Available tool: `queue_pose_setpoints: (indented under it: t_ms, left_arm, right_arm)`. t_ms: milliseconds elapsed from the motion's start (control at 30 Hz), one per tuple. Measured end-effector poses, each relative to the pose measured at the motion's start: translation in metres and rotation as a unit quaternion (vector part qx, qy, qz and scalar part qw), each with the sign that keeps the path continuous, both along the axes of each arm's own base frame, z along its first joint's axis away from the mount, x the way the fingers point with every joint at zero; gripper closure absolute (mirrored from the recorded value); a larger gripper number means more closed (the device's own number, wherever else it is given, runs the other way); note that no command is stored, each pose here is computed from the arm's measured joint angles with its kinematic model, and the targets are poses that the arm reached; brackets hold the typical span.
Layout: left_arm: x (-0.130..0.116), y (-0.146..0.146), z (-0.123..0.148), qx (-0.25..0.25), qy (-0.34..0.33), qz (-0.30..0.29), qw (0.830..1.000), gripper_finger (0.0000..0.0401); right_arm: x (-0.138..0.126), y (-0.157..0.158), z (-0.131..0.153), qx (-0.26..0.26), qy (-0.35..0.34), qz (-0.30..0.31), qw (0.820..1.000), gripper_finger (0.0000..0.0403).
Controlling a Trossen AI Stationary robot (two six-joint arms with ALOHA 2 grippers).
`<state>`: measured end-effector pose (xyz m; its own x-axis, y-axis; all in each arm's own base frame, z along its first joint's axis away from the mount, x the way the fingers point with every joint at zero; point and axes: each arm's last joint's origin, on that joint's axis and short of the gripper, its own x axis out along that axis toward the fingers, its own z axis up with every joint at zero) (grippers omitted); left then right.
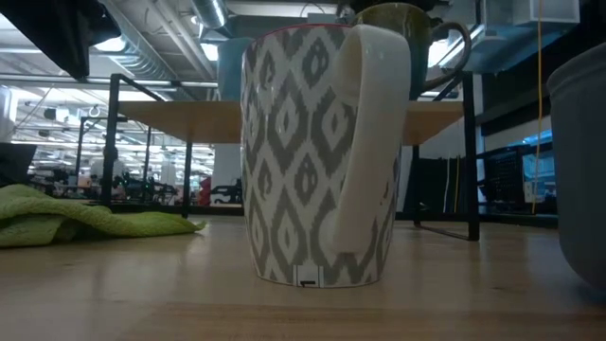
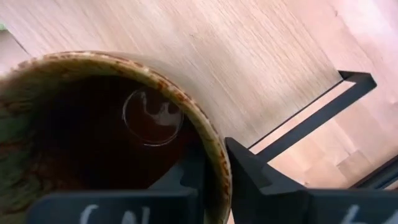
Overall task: Stack small to large cups/mugs on shelf
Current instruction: Remove the green mug from the shelf
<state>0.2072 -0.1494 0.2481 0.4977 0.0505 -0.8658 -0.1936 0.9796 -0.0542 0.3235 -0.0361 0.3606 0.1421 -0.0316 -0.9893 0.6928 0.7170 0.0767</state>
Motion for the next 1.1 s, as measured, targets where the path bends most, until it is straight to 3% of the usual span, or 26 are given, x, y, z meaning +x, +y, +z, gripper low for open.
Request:
queue_pose_setpoints:
  t_ms: [267, 667, 1100]
  left_arm:
    - [0.0, 0.0, 0.0, 0.0, -0.001, 0.0, 1.0, 0.0341]
    - [0.0, 0.0, 0.0, -0.002, -0.001, 0.003, 1.0, 0.0341]
    - [-0.001, -0.002, 0.0, -0.001, 0.0, -0.003, 1.0, 0.0342]
  right_arm:
    - [0.0, 0.001, 0.012, 0.002, -0.024, -0.004, 1.0, 0.035]
    - [-0.01, 0.005, 0.059, -0.015, -0.119, -0.014, 0.993, 0.036]
    - [-0.03, 0.084, 0.07, 0.04, -0.134, 0.058, 0.988, 0.036]
